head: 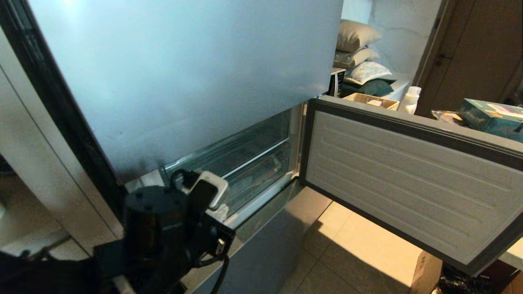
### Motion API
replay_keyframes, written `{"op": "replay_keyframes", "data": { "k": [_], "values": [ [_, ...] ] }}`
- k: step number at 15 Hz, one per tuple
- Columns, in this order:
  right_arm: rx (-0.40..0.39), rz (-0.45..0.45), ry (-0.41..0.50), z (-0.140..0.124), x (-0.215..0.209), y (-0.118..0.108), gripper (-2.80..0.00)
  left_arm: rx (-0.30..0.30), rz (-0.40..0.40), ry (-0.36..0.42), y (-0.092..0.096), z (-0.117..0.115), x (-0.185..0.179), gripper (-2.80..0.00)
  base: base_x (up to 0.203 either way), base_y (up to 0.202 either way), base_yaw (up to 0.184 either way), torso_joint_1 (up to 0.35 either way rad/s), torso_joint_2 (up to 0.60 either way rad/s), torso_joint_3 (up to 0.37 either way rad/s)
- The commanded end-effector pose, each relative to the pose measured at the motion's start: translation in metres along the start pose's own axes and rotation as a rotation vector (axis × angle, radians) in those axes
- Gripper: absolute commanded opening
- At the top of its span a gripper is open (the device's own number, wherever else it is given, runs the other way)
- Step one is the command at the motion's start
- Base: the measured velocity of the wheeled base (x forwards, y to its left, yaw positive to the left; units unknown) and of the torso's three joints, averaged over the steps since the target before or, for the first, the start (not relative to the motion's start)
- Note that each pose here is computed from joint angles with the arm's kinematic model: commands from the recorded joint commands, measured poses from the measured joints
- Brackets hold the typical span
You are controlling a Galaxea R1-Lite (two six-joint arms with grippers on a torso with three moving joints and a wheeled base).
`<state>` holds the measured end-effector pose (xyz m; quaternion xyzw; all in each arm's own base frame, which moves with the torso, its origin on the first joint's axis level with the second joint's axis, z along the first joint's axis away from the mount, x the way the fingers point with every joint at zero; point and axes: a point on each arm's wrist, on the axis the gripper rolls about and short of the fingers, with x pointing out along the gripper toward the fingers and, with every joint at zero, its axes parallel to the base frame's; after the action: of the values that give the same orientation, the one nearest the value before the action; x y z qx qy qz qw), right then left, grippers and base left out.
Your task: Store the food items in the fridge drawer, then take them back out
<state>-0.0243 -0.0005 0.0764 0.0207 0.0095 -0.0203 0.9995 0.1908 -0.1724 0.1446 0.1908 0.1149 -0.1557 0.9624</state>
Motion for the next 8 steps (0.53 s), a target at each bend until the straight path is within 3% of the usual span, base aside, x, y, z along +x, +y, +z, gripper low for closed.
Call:
{"op": "replay_keyframes", "data": {
  "k": [1, 3, 5, 8],
  "values": [
    [0.0, 0.0, 0.0, 0.0, 0.0, 0.0, -2.8, -0.062, 0.004, -0.133, 0.029, 0.004, -0.06, -2.8, 0.0, 0.0, 0.0, 0.0, 0.0, 0.0],
    [0.0, -0.001, 0.0, 0.0, 0.0, 0.0, -2.8, -0.097, 0.022, -0.194, 0.046, -0.004, -0.093, -2.8, 0.0, 0.0, 0.0, 0.0, 0.0, 0.0],
    [0.0, 0.0, 0.0, 0.0, 0.0, 0.0, -2.8, -0.15, 0.108, -0.25, 0.069, -0.011, -0.119, -2.8, 0.0, 0.0, 0.0, 0.0, 0.0, 0.0],
    [-0.003, -0.001, 0.002, 0.0, 0.0, 0.0, -2.8, -0.243, 0.465, -0.292, 0.114, -0.027, -0.157, -2.8, 0.0, 0.0, 0.0, 0.0, 0.0, 0.0]
  ]
}}
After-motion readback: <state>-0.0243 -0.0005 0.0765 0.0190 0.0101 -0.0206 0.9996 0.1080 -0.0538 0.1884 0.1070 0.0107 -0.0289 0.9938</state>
